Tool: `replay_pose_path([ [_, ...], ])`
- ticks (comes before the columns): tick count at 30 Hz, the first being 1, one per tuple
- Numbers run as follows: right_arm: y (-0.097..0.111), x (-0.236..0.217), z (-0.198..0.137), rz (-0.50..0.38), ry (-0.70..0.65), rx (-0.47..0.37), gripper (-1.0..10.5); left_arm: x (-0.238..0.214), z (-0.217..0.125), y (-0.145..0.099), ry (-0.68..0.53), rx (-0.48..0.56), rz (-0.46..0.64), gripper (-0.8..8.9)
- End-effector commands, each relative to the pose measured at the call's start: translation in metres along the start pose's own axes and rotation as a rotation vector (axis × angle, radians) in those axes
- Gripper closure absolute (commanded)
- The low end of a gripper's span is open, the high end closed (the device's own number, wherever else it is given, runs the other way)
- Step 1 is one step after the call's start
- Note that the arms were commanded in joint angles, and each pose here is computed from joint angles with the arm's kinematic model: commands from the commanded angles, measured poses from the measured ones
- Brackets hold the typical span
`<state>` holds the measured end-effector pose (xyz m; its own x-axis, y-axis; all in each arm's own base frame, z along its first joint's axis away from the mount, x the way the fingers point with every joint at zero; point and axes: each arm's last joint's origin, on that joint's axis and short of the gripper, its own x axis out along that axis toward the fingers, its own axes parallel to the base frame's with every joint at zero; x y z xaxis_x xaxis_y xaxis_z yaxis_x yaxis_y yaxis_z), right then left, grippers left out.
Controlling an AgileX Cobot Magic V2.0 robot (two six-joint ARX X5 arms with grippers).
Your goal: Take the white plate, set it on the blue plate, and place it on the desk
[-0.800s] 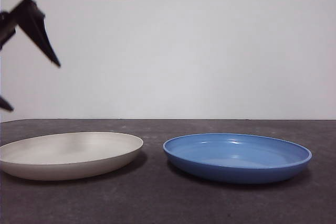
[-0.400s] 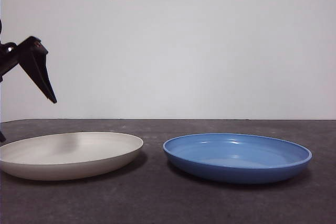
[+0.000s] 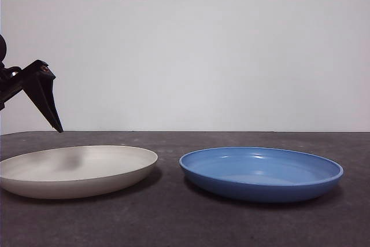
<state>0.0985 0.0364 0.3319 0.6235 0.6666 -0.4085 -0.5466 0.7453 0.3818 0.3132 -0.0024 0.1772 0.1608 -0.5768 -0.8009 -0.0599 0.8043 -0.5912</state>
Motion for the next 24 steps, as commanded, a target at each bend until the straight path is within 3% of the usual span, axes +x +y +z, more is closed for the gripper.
replay_pose_path([
  [1,0.003,-0.003,0.006,0.007,-0.026,-0.016,3.7,0.004,0.005,-0.001,0.000,0.026,0.001,2.55],
  [5,0.003,-0.003,0.006,0.007,-0.030,-0.018,3.7,0.008,0.006,-0.001,0.013,0.023,0.002,2.80],
  [12,0.003,-0.003,0.006,0.008,-0.029,-0.018,3.7,0.012,0.006,0.003,0.027,0.011,0.009,5.86],
  [17,0.003,-0.003,0.006,0.007,-0.029,-0.018,3.7,0.014,0.006,0.005,0.030,0.009,0.037,7.33],
  [24,0.003,-0.003,0.006,0.008,-0.029,-0.018,3.7,0.014,0.008,0.005,0.016,0.036,0.059,7.99],
])
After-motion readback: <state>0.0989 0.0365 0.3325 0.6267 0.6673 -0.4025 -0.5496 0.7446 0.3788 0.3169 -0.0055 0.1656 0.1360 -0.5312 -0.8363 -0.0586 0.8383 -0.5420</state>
